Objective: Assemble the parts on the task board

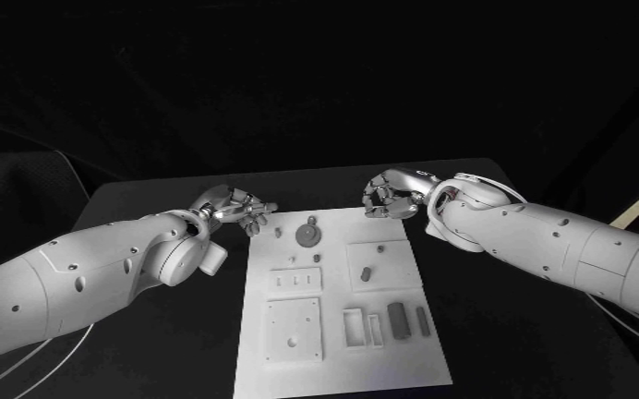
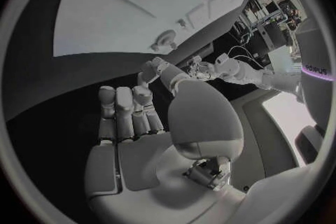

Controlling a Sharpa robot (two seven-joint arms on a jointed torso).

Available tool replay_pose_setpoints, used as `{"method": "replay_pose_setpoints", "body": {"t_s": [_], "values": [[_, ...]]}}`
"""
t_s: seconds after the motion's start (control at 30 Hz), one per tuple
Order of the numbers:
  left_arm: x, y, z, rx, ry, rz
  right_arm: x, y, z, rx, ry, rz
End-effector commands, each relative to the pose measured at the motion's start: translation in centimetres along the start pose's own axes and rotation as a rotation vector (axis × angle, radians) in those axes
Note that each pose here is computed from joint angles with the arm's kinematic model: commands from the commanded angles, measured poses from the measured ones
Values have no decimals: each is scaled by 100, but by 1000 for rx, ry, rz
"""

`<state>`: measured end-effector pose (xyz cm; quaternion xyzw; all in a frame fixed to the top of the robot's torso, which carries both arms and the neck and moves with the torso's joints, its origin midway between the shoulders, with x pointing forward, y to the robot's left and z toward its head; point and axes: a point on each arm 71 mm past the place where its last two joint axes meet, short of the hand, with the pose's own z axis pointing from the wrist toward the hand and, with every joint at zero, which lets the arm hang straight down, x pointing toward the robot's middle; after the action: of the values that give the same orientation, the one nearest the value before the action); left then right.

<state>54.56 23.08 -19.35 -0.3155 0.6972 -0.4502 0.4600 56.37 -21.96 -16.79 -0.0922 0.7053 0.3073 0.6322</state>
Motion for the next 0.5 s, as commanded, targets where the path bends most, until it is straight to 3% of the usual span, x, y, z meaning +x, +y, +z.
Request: {"method": "replay_pose_setpoints", "body": {"t_s": [0.03,0.23,0.4,0.5], "values": [[41,-3,45,-90,13,76,73,183,92,-14,41,-7],[162,-88,102,-141,70,144,206,479,282,-54,91,-2],[283,-155,117,-143,59,116,396,632,360,-63,131,12],[340,-201,121,-127,17,75,518,721,408,-64,158,22]]}}
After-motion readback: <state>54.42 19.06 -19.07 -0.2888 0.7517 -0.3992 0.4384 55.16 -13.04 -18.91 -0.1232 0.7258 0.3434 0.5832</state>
